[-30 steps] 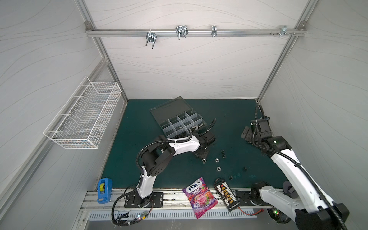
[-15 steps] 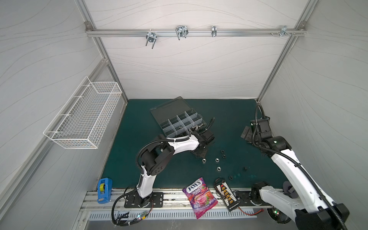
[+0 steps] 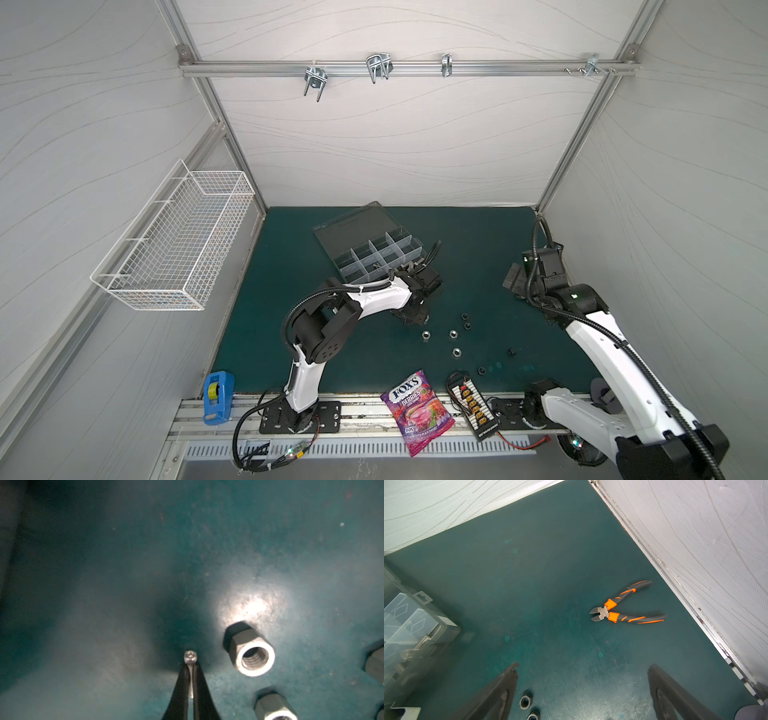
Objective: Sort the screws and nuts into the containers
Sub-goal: 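Lower the left gripper and close it on the small silver screw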
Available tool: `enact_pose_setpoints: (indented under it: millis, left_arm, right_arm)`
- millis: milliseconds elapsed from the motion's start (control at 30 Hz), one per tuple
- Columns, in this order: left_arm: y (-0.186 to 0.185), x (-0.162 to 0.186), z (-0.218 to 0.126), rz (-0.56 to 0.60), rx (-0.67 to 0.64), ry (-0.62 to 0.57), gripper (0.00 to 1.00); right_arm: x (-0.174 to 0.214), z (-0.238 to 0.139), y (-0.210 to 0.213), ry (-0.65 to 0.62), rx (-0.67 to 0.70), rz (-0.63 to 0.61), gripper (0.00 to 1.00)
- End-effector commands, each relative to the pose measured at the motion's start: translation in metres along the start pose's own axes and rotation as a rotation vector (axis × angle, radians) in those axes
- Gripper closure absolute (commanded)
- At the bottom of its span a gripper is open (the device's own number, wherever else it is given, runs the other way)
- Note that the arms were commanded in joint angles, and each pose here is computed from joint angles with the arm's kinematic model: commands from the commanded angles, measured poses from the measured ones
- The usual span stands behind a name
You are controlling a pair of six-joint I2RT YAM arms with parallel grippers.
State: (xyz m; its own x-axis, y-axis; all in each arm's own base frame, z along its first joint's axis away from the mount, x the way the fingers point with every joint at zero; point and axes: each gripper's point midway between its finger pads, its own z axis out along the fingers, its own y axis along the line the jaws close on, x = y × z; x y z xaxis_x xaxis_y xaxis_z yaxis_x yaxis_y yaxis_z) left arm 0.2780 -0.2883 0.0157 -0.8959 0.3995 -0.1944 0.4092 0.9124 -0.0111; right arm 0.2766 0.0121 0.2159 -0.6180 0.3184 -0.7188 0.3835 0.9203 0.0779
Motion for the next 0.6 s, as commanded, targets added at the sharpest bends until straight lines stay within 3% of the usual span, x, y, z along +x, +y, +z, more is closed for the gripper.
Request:
enact_pose_setpoints:
  millis: [0, 567]
  left_arm:
    - [0.0139, 0.0096, 0.0023, -0.012, -0.032, 0.039, 0.96]
    - [0.0146, 0.0040, -0.0020, 0.014, -0.023, 0.020, 1.00]
  right_arm:
    - [-0.0043, -0.0024, -0.0040, -0.017, 0.014, 0.016, 0.01]
    - [-0.0026, -0.0027, -0.0051, -0.015, 0.014, 0.015, 0.01]
